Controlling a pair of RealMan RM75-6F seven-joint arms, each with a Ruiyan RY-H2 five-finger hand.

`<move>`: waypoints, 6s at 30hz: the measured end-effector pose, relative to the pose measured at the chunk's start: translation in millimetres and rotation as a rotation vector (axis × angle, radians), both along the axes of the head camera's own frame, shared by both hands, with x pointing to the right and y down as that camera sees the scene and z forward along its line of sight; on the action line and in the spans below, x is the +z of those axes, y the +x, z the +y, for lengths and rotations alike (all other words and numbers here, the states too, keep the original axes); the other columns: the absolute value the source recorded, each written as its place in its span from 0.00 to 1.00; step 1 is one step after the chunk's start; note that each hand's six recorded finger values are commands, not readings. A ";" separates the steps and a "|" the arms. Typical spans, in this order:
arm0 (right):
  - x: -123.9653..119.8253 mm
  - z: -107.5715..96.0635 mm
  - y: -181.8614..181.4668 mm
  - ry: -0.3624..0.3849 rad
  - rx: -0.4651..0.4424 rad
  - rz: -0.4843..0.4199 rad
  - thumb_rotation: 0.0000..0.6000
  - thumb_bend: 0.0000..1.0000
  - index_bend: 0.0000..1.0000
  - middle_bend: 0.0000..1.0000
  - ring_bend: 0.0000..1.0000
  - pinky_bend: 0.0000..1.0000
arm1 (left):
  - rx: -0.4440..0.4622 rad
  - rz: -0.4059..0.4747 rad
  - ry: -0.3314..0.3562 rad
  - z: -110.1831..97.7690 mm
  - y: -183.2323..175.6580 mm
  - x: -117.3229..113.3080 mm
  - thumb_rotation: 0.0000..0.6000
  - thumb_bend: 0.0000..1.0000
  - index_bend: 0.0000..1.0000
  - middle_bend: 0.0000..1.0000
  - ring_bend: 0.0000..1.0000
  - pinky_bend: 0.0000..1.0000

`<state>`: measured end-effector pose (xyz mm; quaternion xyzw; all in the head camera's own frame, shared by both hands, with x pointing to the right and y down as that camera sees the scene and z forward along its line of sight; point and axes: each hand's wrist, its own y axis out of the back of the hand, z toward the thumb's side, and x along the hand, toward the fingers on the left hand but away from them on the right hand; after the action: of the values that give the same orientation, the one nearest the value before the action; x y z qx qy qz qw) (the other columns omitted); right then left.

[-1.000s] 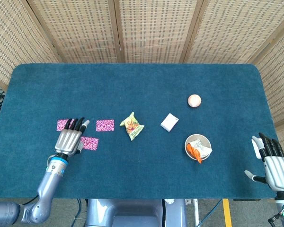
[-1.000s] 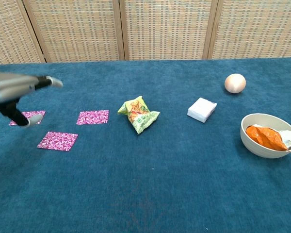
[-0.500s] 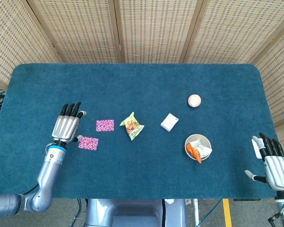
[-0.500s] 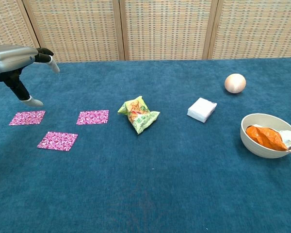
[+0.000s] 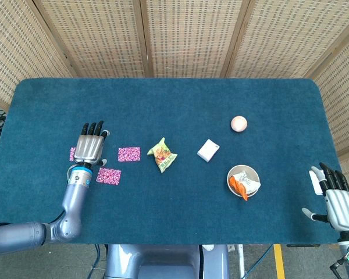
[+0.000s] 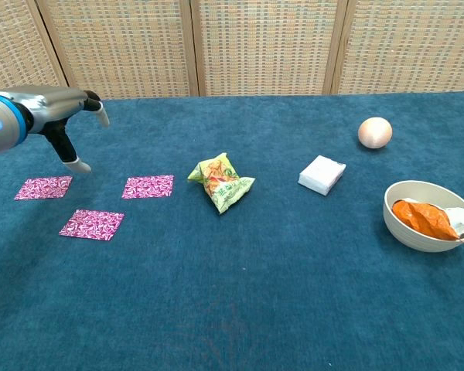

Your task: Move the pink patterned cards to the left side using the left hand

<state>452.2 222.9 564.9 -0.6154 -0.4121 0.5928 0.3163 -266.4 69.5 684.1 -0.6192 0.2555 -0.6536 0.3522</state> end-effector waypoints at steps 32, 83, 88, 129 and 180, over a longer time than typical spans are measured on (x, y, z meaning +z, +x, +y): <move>22.0 -4.8 9.3 -0.067 0.031 0.021 1.00 0.13 0.00 0.00 0.00 0.00 | -0.053 -0.020 -0.113 0.2 42.7 64.3 1.00 0.14 0.26 0.00 0.00 0.00; 20.2 -6.2 13.0 -0.063 0.044 0.009 1.00 0.13 0.00 0.00 0.00 0.00 | -0.074 -0.028 -0.103 -1.1 64.0 69.3 1.00 0.22 0.32 0.00 0.00 0.00; 19.8 -6.2 13.4 -0.062 0.046 0.008 1.00 0.13 0.00 0.00 0.00 0.00 | -0.076 -0.030 -0.103 -0.5 63.7 70.6 1.00 0.22 0.33 0.00 0.00 0.00; 19.7 -5.9 14.0 -0.064 0.048 0.006 1.00 0.13 0.00 0.00 0.00 0.00 | -0.083 -0.042 -0.110 3.3 63.5 78.6 1.00 0.23 0.34 0.00 0.00 0.00; 17.8 -5.4 15.1 -0.061 0.051 0.000 1.00 0.13 0.00 0.00 0.00 0.00 | -0.087 -0.074 -0.115 6.6 55.9 84.7 1.00 0.37 0.35 0.00 0.00 0.00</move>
<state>467.2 217.5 582.6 -0.6138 -0.4096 0.6130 0.2822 -210.4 76.1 768.9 -0.6022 0.2307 -0.7044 0.2966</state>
